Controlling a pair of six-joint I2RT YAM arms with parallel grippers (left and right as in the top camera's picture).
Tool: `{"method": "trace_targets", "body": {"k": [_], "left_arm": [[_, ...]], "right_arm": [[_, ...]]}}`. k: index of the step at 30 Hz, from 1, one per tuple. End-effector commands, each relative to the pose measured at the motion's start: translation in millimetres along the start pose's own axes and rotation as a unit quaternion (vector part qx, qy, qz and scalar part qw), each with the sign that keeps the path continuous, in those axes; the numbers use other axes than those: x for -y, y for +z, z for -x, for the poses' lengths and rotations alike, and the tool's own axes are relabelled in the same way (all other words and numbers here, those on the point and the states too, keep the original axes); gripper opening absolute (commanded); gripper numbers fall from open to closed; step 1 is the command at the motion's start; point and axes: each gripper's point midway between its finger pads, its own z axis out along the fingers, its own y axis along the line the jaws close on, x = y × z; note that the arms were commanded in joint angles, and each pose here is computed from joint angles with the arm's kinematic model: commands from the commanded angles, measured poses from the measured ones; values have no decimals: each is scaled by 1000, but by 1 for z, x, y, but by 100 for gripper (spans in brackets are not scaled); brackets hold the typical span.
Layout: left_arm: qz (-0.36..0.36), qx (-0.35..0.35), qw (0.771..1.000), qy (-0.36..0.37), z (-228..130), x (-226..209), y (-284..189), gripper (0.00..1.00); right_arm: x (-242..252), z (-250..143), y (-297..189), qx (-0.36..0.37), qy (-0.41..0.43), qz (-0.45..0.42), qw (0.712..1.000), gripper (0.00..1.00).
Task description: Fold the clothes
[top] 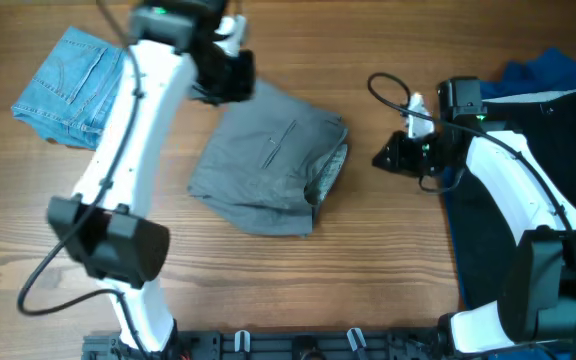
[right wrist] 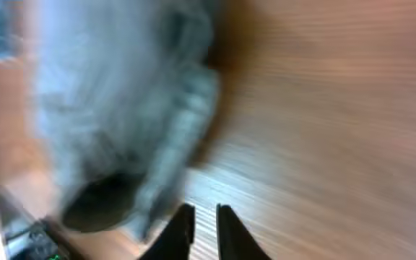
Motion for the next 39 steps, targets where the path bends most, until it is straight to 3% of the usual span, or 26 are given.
{"method": "trace_targets", "body": {"k": [1,6,8,9,11,14,17,20,23,25,27,31,35,37,39], "left_arm": [[31,-62,997,-20,-26,-31,40,4],[-10,-203,977,-66,-128,-55,146,4],[-2,-230,970,-78,-157,-67,161,4],[0,-237,968,-82,-163,-71,162,4],[2,-235,967,-95,-161,-79,159,4],[1,-230,965,-123,-156,-93,151,4],[-21,-214,966,-144,-137,-98,130,4],[-120,-142,977,-101,-93,-59,89,9],[-156,-102,980,-64,-79,-33,79,8],[-153,-116,981,-39,-89,-18,92,4],[-127,-163,978,-23,-126,-11,117,4],[-92,-221,966,-94,-187,-22,158,4],[-68,-242,952,-176,-215,-50,172,5],[-63,-202,960,-185,-196,-69,176,9],[-21,-109,980,-166,-155,-103,186,11]], "right_arm": [[-56,12,-1,5,35,119,992,4],[-112,-3,64,-27,20,103,994,4],[-116,-26,99,-67,44,77,994,4],[-114,-39,113,-92,63,66,992,4],[-89,-90,135,-189,162,-1,969,11],[-61,-124,127,-249,183,-63,949,4],[-62,-95,103,-194,143,-51,969,4],[-112,-24,43,-40,-30,42,998,5],[-112,16,25,62,-46,6,997,4],[-83,24,39,75,12,-52,996,4],[-61,18,67,43,65,-69,995,4],[-10,-9,129,-27,205,-111,972,5],[-17,0,118,-18,136,-97,986,8],[-43,10,85,11,69,-79,994,11],[-69,20,53,50,31,-56,997,15]]}}
